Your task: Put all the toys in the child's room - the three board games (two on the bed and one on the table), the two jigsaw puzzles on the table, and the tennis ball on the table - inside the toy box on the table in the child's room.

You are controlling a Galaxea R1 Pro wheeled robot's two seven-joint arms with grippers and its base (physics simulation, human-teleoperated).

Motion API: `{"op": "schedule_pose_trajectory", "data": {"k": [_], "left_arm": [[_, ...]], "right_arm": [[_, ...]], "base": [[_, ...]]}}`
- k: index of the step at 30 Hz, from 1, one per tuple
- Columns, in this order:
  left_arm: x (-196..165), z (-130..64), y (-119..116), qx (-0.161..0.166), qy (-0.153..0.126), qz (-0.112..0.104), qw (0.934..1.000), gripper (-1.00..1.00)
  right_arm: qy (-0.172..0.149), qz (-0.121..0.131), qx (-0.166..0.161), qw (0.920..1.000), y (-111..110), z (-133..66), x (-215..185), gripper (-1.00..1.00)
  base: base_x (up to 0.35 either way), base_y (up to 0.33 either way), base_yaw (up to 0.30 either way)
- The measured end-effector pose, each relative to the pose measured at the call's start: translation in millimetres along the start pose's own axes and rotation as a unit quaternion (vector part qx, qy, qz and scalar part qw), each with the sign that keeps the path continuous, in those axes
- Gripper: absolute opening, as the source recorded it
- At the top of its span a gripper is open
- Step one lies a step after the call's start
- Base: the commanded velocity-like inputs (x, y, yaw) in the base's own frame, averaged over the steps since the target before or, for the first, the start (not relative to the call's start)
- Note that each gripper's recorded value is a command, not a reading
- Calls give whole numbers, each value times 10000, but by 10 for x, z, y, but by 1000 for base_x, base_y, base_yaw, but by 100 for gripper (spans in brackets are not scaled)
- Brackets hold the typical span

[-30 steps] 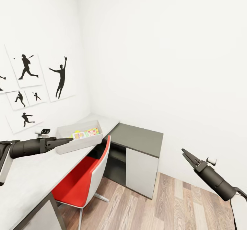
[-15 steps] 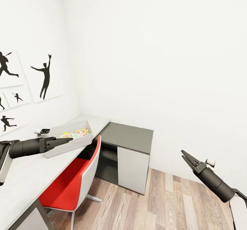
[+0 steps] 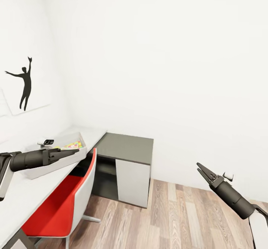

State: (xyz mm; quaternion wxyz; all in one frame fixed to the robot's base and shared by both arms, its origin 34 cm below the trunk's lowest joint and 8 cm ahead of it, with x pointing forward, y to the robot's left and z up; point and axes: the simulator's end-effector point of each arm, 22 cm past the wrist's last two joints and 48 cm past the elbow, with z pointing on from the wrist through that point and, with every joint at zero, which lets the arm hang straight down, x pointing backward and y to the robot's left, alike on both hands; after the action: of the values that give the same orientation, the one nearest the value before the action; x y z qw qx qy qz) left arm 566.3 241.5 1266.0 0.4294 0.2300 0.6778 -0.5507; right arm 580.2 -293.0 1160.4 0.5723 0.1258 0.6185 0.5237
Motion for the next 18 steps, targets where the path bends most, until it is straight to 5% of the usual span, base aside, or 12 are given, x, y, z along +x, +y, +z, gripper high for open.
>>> {"op": "schedule_pose_trajectory", "data": {"k": [18], "left_arm": [[2,-2,10,-8,1,-8,10000,100]], "right_arm": [[0,3,1,10000,-3,2,1,100]], "base": [[-39,28,-277]]}}
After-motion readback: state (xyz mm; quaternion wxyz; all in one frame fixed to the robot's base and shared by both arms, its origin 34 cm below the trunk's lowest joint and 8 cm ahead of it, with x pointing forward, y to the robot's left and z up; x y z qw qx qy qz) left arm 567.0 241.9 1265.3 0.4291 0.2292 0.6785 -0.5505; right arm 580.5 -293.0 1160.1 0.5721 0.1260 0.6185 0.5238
